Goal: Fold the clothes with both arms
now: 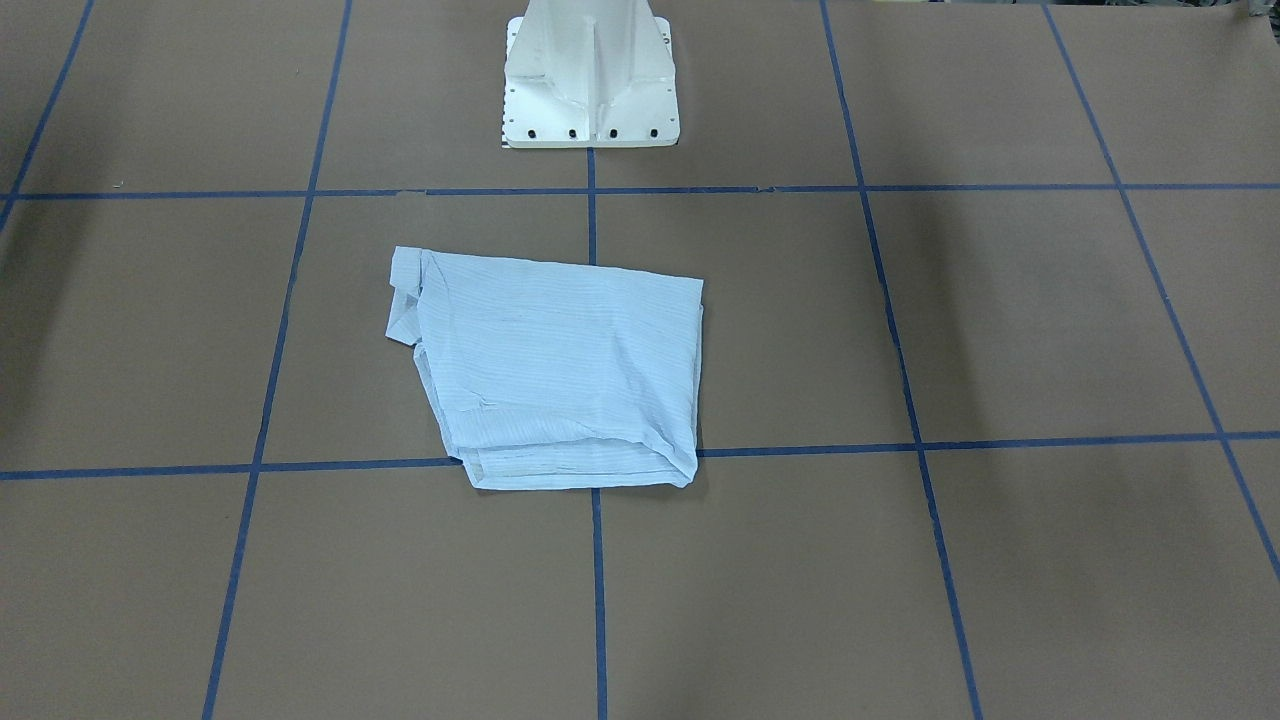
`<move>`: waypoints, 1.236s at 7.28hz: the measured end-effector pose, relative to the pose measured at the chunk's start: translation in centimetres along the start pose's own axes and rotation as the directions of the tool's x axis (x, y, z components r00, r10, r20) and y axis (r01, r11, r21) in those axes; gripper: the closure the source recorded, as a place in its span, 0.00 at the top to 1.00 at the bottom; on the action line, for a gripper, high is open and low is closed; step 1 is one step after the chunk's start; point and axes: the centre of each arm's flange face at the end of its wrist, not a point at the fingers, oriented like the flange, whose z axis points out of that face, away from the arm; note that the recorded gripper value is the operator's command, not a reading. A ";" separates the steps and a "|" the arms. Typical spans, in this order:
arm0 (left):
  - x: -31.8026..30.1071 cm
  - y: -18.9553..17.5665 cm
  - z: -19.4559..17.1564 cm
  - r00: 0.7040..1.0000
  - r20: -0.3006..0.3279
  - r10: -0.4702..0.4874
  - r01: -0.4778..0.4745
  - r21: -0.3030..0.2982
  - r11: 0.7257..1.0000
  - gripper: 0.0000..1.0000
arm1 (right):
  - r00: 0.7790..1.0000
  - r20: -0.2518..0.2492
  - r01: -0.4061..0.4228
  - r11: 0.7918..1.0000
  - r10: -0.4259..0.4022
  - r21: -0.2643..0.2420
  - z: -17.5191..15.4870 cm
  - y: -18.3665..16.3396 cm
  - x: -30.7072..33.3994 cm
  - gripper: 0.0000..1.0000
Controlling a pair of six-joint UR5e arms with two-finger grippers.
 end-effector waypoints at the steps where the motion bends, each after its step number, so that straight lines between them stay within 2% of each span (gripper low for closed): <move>1: 0.0 0.0 0.0 1.000 0.000 0.000 0.000 0.000 1.000 1.00 | 1.000 0.000 -0.001 1.000 0.001 0.000 0.0 0.0 0.0 1.00; 9: 0.0 -0.1 0.1 1.000 -0.001 0.004 -0.004 0.001 1.000 1.00 | 1.000 0.000 -0.003 1.000 0.003 -0.005 0.3 -0.1 0.2 1.00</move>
